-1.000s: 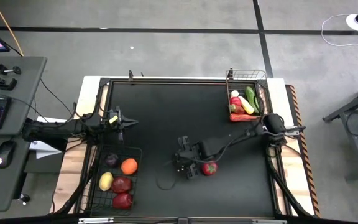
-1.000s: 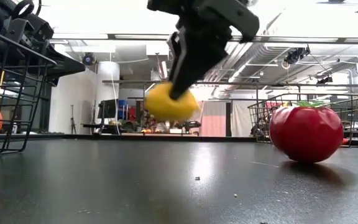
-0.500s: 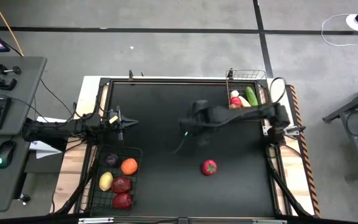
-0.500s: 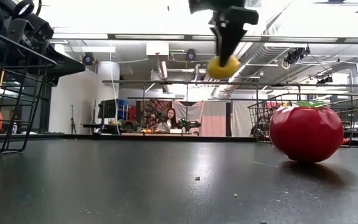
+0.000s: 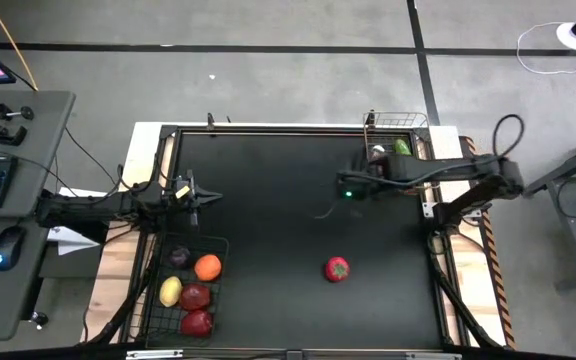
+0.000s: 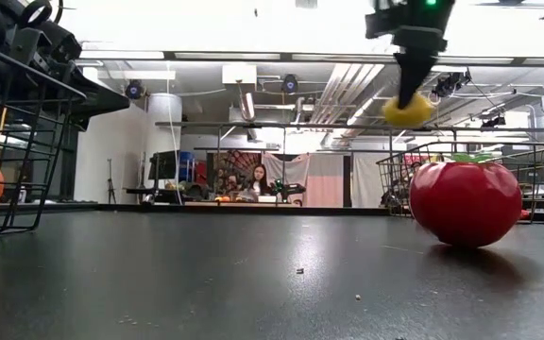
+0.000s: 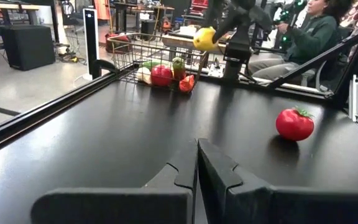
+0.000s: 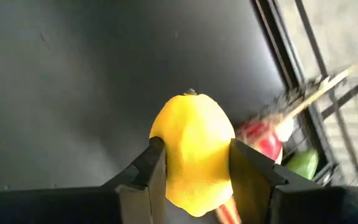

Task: Sort produce into baskets
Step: Put the lemon into the left wire basket

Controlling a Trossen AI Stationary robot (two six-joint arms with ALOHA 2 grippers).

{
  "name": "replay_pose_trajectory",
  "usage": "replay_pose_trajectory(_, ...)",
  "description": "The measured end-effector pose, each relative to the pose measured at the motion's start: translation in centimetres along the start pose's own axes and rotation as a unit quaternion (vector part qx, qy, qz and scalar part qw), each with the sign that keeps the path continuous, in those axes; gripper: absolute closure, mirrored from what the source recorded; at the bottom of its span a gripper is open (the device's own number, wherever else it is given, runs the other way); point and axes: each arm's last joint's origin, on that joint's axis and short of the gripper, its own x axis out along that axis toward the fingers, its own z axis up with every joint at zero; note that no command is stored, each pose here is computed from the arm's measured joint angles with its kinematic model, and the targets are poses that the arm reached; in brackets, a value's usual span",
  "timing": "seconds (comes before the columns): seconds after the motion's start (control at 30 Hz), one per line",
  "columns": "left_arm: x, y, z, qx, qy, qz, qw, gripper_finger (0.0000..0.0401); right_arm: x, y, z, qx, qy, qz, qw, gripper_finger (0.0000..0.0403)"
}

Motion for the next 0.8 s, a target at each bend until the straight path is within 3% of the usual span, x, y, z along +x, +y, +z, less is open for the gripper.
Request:
replay_pose_trajectory(0.2,0.0,0.0,0.0,0.000,0.000,0.000,1.000,0.0401,0.7,0.3,-3.4,0.070,-0.003,0.020,0.997,0.0277)
replay_pose_trajectory(0.33,0.0,0.0,0.0,0.000,0.000,0.000,1.000,0.0401,1.9,2.8,-3.6,0.141,-0.059,0.136,0.979,0.0277)
replay_pose_trajectory(0.43,0.0,0.0,0.0,0.000,0.000,0.000,1.000,0.0401,3.1,5.9,-2.5,0.192,-0.148,0.264,0.933,0.0277)
replay_pose_trajectory(0.57,0.0,0.0,0.0,0.000,0.000,0.000,1.000,0.0401,4.6,10.3,-0.7,0.273,-0.290,0.392,0.829,0.0277)
replay_pose_trajectory(0.63,0.0,0.0,0.0,0.000,0.000,0.000,1.000,0.0401,5.6,12.5,0.3,0.303,-0.325,0.422,0.790,0.0277)
replay_pose_trajectory(0.8,0.0,0.0,0.0,0.000,0.000,0.000,1.000,0.0401,6.8,18.6,5.0,0.306,-0.343,0.483,0.745,0.0277)
